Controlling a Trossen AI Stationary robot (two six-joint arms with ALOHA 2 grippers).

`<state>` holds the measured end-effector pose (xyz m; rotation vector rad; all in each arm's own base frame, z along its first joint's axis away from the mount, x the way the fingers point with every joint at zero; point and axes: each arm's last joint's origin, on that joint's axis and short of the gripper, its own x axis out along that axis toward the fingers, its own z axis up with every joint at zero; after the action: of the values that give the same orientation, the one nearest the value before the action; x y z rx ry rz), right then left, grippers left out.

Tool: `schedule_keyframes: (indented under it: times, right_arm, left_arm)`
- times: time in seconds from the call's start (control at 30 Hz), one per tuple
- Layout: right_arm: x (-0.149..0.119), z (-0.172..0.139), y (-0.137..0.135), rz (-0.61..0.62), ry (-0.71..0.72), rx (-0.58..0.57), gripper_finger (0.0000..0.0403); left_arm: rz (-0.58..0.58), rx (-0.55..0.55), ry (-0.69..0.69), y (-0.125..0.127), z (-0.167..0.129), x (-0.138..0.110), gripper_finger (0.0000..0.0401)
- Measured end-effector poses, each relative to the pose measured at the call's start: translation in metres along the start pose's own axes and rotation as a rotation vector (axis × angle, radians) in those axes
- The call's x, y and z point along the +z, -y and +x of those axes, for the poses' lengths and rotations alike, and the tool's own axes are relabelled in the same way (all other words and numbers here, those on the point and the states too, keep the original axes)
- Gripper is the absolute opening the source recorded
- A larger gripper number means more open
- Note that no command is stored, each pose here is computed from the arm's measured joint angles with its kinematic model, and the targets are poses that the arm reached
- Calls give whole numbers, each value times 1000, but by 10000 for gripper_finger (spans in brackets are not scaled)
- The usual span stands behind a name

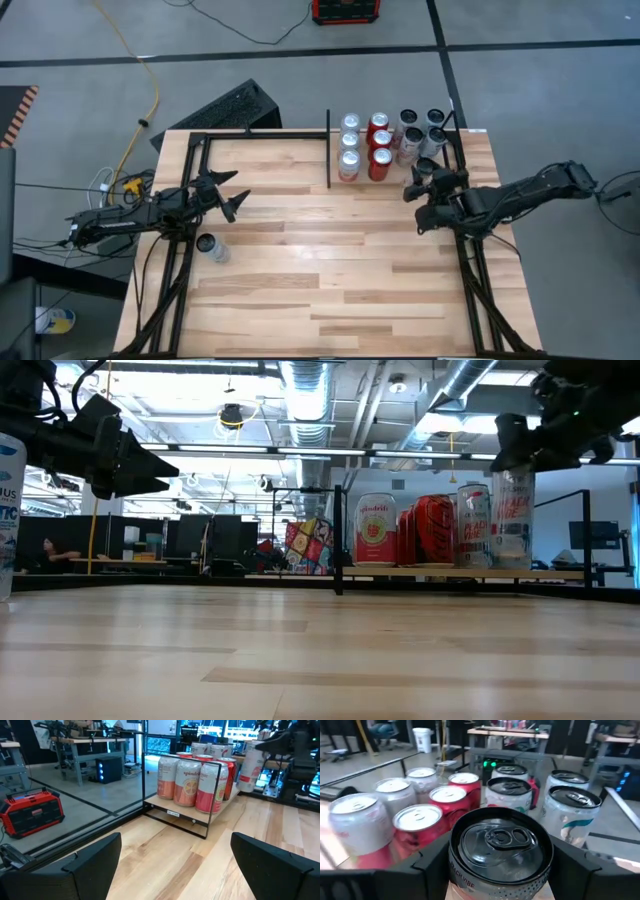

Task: Place canned beverage on shelf
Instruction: Put the black pink soda can on the shelf

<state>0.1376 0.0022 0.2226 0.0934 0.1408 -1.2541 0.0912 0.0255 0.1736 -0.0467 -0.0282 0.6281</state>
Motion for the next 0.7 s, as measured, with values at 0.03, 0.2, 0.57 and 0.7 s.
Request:
schedule_keyframes:
  times: [0.03, 0.2, 0.57, 0.7]
  right_arm:
    - [0, 3, 0, -6, 0, -16, 281]
    - [1, 17, -3, -36, -57, -50, 281]
    - [14, 38, -11, -76, -95, -31, 281]
    - [14, 45, -8, -64, -112, -54, 281]
  left_arm:
    - [0, 0, 0, 0, 0, 0, 361]
    - [0, 1, 0, 0, 0, 0, 361]
    - [0, 0, 0, 0, 0, 0, 361]
    - [0, 0, 0, 0, 0, 0, 361]
